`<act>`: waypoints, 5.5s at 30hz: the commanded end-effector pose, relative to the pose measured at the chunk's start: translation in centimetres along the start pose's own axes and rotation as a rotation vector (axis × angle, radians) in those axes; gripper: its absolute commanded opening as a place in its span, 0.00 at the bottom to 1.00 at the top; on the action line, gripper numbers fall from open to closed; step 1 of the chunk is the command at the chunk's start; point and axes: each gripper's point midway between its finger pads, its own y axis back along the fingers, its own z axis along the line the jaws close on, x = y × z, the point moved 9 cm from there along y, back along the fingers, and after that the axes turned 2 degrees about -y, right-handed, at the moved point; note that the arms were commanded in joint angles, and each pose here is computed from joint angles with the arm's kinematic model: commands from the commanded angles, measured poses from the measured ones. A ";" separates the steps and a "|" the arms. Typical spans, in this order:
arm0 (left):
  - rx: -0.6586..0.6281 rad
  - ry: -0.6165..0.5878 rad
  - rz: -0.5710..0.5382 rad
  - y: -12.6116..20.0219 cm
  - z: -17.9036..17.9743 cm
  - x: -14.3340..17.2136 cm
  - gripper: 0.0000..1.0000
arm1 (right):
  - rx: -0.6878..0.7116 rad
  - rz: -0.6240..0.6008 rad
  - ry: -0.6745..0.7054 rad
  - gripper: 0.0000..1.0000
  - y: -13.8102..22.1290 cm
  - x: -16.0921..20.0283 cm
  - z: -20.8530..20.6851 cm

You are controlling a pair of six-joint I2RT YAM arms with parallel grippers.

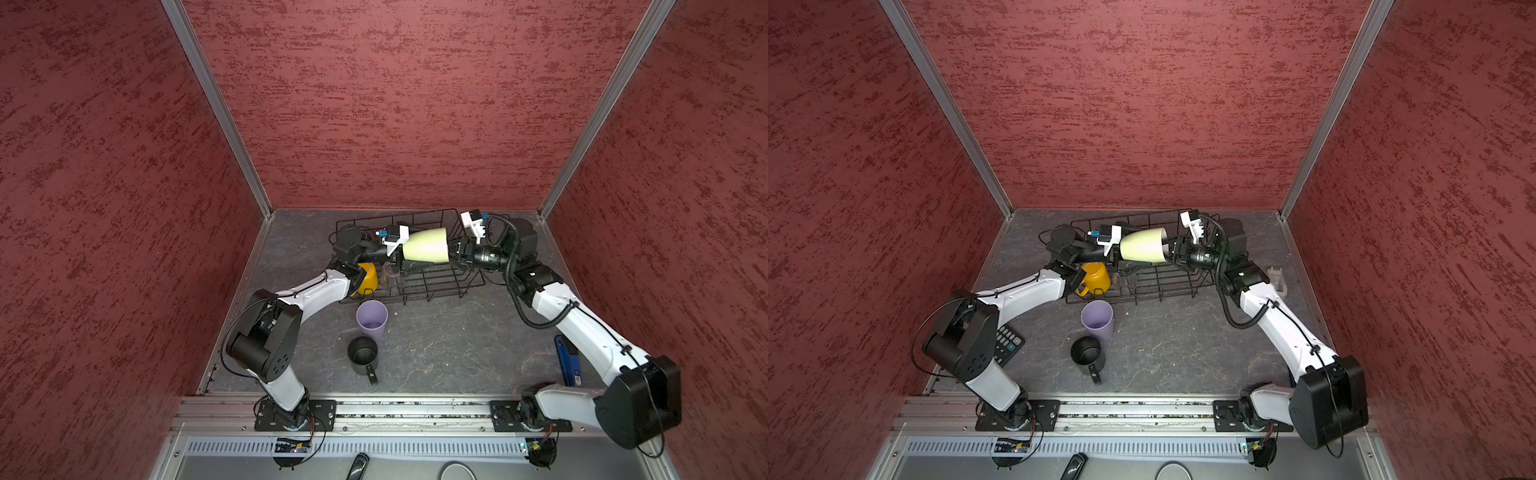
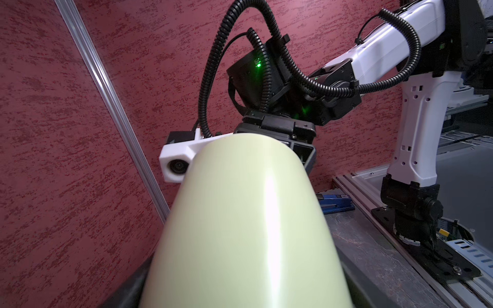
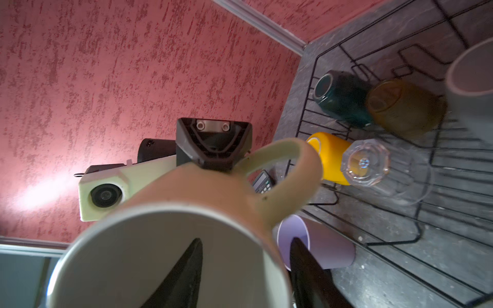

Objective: Load cups into a dish rack
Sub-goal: Place the cup upside down at the dish rack, then pick up the cup from the center of the table.

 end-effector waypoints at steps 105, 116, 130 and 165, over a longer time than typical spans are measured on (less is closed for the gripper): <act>-0.537 0.676 1.521 -7.3 0.8 15.5 0.69 | 0.660 -0.520 0.226 0.99 9.9 -2.5 -1.6; -0.542 0.661 1.531 -7.4 0.8 15.4 0.93 | 0.660 -0.522 0.227 0.99 10.0 -2.4 -1.5; -0.556 0.627 1.476 -7.9 1.2 13.1 1.00 | 0.657 -0.525 0.233 0.99 10.0 -2.7 -1.2; -1.324 0.639 0.326 15.0 2.5 -7.4 1.00 | 0.802 0.041 0.322 0.74 -3.0 4.9 1.7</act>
